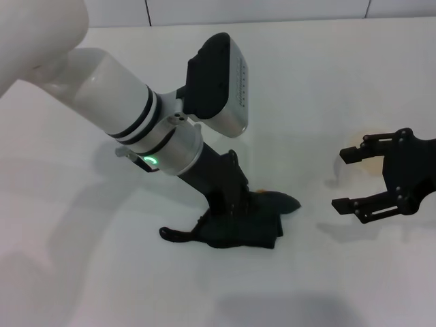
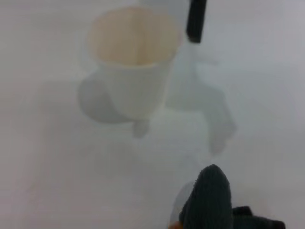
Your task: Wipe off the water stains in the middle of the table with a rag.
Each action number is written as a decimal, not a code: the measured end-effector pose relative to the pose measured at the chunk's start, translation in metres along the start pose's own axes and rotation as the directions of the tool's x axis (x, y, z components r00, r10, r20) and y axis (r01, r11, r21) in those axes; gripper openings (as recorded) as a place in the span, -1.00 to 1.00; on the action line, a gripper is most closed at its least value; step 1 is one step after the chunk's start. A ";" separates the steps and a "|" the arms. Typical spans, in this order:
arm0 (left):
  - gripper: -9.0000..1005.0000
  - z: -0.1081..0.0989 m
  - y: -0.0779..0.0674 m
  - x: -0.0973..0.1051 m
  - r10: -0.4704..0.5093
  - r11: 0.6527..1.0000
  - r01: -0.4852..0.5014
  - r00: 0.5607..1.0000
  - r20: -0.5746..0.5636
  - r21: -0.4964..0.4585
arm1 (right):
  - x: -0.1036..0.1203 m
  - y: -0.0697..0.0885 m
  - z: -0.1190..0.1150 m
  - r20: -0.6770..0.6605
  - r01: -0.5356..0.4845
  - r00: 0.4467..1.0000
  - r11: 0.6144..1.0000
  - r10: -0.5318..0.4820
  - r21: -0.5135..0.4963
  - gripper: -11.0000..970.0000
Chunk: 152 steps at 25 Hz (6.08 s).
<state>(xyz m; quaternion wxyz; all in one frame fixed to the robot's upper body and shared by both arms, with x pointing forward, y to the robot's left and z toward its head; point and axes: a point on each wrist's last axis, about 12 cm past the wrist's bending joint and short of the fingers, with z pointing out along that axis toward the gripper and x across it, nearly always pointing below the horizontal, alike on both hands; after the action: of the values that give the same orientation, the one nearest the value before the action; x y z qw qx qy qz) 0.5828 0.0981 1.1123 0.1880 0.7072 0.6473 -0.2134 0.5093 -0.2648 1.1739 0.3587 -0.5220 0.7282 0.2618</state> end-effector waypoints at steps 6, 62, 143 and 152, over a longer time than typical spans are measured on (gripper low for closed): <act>-0.85 -0.009 0.010 0.006 -0.019 0.998 0.018 1.000 -0.019 -0.056 | 0.001 0.000 0.000 0.000 -0.004 1.000 1.000 0.004 -0.001 0.74; -0.85 -0.014 0.029 0.002 0.026 0.981 -0.048 0.993 -0.117 -0.187 | 0.004 0.004 -0.002 -0.004 -0.016 1.000 1.000 0.016 -0.008 0.74; 0.48 -0.111 -0.065 0.131 -0.356 0.883 0.458 0.797 0.488 -0.103 | 0.002 -0.002 0.009 0.014 -0.044 0.999 0.999 0.044 -0.015 0.74; 0.78 -0.115 -0.073 0.130 -0.305 0.913 0.395 0.826 0.475 -0.101 | -0.002 -0.004 0.011 0.020 -0.034 0.999 0.999 0.034 -0.013 0.74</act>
<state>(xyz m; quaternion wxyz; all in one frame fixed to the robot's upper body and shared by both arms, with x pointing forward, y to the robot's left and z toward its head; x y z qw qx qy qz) 0.5264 0.2754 1.1383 0.3580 0.4852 0.7230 -0.3372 0.5162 -0.2566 1.1686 0.3583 -0.5089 0.7317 0.2777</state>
